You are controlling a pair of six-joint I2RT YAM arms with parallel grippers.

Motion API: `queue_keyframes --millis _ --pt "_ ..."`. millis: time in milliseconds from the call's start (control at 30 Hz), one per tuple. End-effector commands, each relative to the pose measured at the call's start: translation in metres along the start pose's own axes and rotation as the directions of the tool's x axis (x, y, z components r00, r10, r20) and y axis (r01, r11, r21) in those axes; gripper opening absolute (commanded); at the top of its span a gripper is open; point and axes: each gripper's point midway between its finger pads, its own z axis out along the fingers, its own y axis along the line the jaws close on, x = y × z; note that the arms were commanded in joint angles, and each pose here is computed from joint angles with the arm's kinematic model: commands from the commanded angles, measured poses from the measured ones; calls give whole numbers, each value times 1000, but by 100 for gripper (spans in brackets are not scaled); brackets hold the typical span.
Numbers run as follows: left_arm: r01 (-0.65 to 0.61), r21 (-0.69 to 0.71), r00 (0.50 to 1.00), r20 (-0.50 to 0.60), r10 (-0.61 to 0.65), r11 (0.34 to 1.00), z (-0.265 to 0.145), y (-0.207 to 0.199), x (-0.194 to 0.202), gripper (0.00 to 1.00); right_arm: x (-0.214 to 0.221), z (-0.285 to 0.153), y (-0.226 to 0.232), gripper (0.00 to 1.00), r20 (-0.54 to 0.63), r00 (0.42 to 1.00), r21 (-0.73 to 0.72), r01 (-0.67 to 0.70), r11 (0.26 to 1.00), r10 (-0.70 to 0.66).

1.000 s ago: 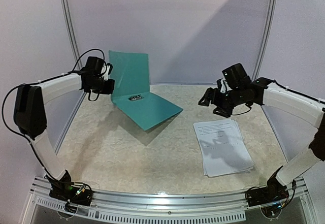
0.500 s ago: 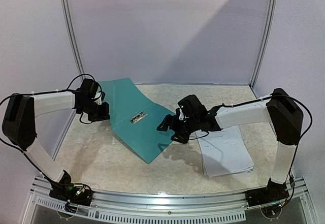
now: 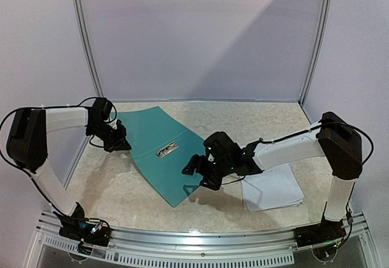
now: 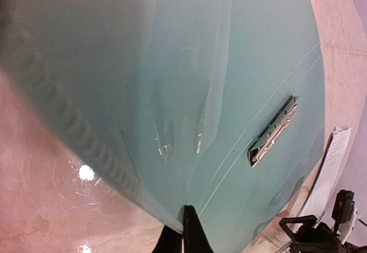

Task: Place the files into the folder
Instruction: Open the folder at the center of the board, then move the folder to the center of the board.

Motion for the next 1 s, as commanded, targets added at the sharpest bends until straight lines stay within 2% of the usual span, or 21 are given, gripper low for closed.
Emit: queue_keyframes --millis 0,33,67,100,133,167,300,400,500,567,633,733,800,900,967 --pt "105 -13 991 -76 -106 994 2 10 28 0 -9 -20 30 87 43 968 165 236 958 -246" --pt "114 -24 990 -83 -116 993 5 15 33 6 -10 -17 28 88 24 953 206 291 934 -302" --pt "117 -31 989 -91 -119 993 8 18 36 21 -9 -10 22 88 6 948 234 307 923 -317" --pt "112 -41 988 -104 -116 993 8 20 39 28 -9 -7 21 88 1 946 240 314 918 -324" --pt "103 -58 986 -124 -109 993 8 23 42 39 -10 -4 18 87 3 946 249 313 917 -324" --pt "87 -78 984 -147 -98 993 5 25 44 45 -12 -3 17 87 7 947 255 310 916 -323" --pt "0 -142 982 -186 -27 990 -20 24 44 58 -32 -13 12 86 59 924 380 330 864 -378" --pt "-78 -153 982 -184 50 985 -47 17 45 63 -45 -19 20 85 87 899 433 355 829 -430" --pt "-209 -82 976 -70 204 974 -76 -11 22 67 -57 -16 31 82 135 878 443 361 820 -459" --pt "-398 -66 913 66 402 915 -88 -34 -16 71 -65 -10 40 79 165 861 447 369 815 -481" --pt "-553 -198 807 114 580 809 -96 -36 -57 70 -74 -4 53 77 184 839 453 390 801 -513" --pt "-685 -366 673 14 739 631 -88 -16 -95 67 -86 16 61 75 182 803 485 429 762 -568" --pt "-737 -417 619 -99 779 532 -74 3 -108 68 -92 32 65 73 185 778 495 454 741 -601" --pt "-771 -468 578 -230 783 432 -57 28 -128 68 -98 55 76 71 193 724 476 521 708 -662" --pt "-765 -496 587 -279 760 410 -44 48 -146 67 -101 66 92 70 217 682 438 572 694 -698"
